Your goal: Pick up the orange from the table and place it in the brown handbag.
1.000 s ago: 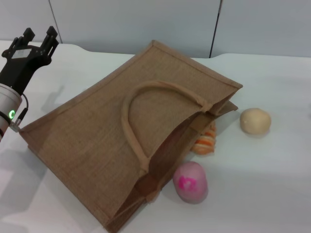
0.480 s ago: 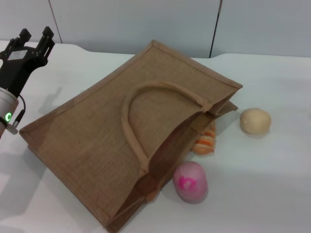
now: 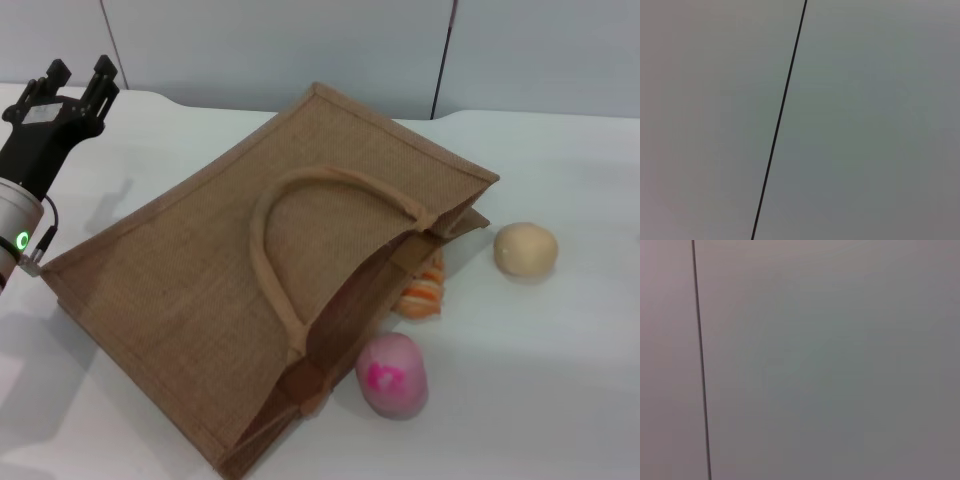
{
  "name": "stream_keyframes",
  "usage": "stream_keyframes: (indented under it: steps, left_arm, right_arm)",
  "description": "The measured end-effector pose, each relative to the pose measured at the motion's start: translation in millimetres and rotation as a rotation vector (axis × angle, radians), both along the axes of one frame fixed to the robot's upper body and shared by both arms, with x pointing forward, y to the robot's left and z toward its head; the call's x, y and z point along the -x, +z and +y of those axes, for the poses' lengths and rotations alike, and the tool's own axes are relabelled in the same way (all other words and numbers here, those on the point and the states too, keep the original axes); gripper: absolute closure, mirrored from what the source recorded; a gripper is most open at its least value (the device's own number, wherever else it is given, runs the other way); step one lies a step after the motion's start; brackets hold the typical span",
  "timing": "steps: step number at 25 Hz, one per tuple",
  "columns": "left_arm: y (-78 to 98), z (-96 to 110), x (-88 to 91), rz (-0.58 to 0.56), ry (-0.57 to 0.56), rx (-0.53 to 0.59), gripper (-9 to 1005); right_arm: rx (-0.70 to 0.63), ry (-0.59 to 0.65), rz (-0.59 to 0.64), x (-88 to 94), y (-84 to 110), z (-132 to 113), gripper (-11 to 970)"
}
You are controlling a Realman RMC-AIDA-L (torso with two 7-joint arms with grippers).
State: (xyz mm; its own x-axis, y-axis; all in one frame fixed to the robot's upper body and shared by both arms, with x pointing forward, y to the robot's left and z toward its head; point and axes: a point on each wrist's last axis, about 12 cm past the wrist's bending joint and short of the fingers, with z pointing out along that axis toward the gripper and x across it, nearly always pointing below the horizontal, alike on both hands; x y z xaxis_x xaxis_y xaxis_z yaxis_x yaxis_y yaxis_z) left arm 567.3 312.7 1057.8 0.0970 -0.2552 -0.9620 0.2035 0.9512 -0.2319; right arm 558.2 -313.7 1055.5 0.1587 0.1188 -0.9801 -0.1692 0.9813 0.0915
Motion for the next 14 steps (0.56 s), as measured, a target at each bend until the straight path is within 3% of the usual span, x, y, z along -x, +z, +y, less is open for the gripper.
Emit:
stream_keyframes:
  steps: [14]
  left_arm:
    - [-0.5,1.1,0.7,0.001,0.007,0.003,347]
  right_arm:
    - [0.000,-0.004,0.019,-1.4,-1.8,-0.1,154]
